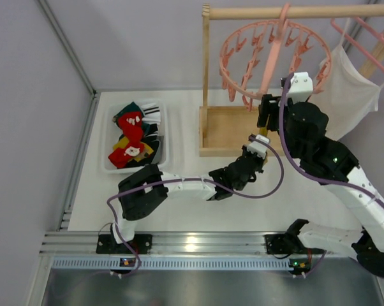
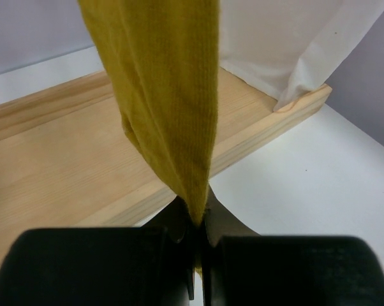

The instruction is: Remove the socks clipped to the hanger

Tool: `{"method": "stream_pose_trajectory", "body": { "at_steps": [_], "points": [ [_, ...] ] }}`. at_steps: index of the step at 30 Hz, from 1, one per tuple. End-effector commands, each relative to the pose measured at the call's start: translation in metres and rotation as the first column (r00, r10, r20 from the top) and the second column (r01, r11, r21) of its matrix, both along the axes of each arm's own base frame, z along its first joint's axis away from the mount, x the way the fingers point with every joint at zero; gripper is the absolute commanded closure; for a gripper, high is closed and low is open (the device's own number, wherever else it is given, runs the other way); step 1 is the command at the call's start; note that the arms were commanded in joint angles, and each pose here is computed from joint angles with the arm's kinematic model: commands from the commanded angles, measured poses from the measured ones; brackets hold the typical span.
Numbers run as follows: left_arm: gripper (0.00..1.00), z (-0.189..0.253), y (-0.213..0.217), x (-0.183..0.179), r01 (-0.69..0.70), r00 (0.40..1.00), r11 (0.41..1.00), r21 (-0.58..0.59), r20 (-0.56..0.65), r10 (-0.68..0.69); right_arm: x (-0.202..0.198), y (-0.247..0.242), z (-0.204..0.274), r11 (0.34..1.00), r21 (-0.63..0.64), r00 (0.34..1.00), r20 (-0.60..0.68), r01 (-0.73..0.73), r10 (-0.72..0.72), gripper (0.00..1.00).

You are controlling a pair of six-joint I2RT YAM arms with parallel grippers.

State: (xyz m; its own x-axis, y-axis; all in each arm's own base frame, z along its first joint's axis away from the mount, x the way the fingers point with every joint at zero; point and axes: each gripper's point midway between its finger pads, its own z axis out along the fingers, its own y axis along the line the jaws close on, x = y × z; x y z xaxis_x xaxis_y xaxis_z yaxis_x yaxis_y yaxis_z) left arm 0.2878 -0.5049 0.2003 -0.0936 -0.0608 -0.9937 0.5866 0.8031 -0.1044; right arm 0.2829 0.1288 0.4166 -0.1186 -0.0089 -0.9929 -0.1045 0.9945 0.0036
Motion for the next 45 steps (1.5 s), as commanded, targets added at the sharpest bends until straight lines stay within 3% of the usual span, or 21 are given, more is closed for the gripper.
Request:
{"method": "stream_pose_trajectory", "body": {
  "at_steps": [1, 20, 25, 37, 41, 45],
  "points": [
    [1.0, 0.04, 0.004, -0.004, -0.012, 0.998, 0.996, -0.086, 0.056, 0.017, 0.007, -0.005, -0.001, 1.0, -0.012, 0.999, -0.037, 0.016, -0.017, 0.38],
    [1.0, 0.044, 0.003, -0.012, -0.002, 0.996, 0.997, -0.077, 0.094, 0.009, 0.039, 0.001, -0.024, 0.998, -0.062, 0.995, -0.092, 0.021, -0.026, 0.44],
    [1.0, 0.044, 0.003, -0.012, 0.0, 0.996, 0.997, -0.075, 0.093, 0.007, 0.047, 0.003, -0.024, 0.999, -0.053, 0.996, -0.086, 0.012, -0.017, 0.51],
    [1.0, 0.047, 0.004, -0.013, 0.003, 0.995, 0.997, -0.077, 0.097, 0.005, 0.055, 0.006, -0.041, 1.0, -0.019, 0.995, -0.097, 0.02, -0.021, 0.55],
    [1.0, 0.049, 0.005, -0.013, 0.006, 0.995, 0.997, -0.079, 0.099, 0.002, 0.057, 0.003, -0.038, 0.999, -0.009, 0.996, -0.082, 0.035, -0.036, 0.63],
    [1.0, 0.048, 0.005, -0.013, 0.006, 0.995, 0.997, -0.076, 0.1, 0.002, 0.058, -0.001, -0.031, 0.998, -0.009, 0.996, -0.064, 0.056, -0.057, 0.63]
  ]
}}
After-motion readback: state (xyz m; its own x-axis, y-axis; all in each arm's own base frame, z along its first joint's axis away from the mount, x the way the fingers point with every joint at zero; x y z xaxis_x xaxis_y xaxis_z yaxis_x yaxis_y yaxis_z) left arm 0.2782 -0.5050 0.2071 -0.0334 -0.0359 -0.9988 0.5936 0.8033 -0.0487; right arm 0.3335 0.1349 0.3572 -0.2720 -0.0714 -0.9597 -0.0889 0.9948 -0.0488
